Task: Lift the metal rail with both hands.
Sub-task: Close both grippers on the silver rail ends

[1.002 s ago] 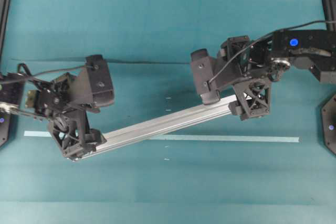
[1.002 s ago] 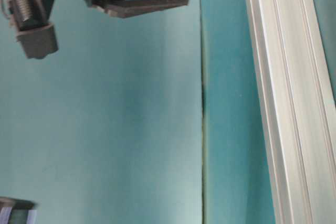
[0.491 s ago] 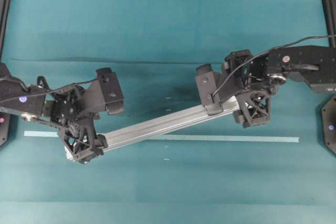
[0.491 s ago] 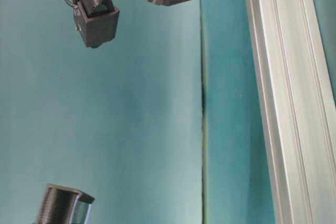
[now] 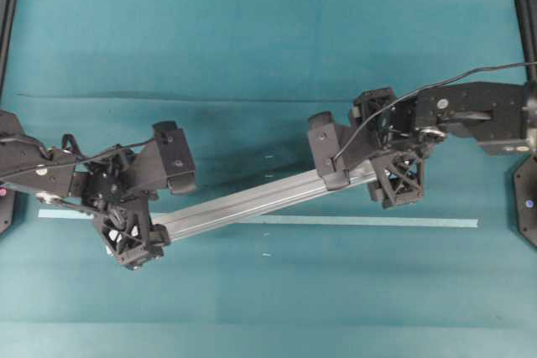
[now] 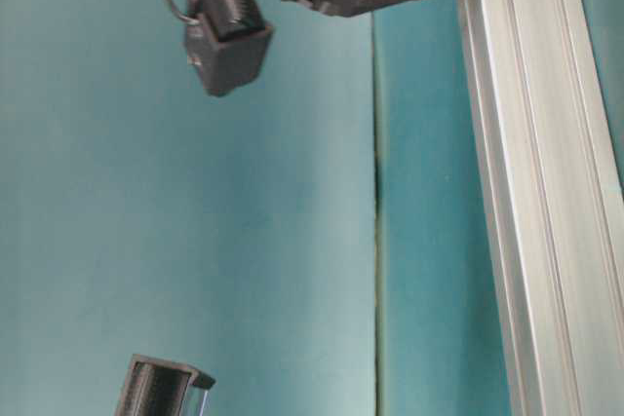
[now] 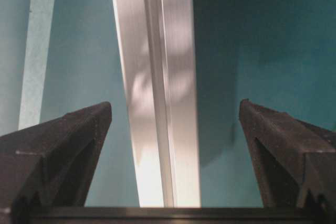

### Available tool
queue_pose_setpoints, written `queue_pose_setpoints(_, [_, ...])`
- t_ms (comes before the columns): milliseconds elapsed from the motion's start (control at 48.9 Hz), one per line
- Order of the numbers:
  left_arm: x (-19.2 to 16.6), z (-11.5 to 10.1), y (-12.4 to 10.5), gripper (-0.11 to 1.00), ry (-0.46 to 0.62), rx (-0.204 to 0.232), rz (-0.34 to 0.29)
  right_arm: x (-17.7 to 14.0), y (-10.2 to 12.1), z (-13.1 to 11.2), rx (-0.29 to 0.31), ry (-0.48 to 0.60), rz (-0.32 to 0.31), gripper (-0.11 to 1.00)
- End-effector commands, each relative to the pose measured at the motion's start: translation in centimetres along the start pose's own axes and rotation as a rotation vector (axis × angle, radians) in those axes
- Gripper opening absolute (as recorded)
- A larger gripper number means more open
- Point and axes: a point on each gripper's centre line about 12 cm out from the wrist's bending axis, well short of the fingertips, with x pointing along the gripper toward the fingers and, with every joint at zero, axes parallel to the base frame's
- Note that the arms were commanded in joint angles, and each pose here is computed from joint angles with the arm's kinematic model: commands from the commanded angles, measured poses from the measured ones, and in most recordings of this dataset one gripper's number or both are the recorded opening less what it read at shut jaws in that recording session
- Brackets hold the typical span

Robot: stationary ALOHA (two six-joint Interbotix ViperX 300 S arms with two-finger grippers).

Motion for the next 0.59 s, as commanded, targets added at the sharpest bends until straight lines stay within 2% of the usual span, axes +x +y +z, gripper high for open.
queue_pose_setpoints(0, [0.3, 0.1, -0.3, 0.98, -0.014, 0.011, -0.011, 0.3, 0.0, 0.2, -0.002, -0.002, -0.002, 0.98])
queue_pose_setpoints(245, [1.5, -0.7, -0.6, 0.98, 0.011, 0.033, -0.006, 0.8, 0.0, 0.2, -0.002, -0.004, -0.003, 0.98])
queue_pose_setpoints(572, [2.0, -1.0, -0.5, 0.98, 0.003, 0.028, -0.013, 1.9, 0.2, -0.5, 0.002, -0.003, -0.005, 0.98])
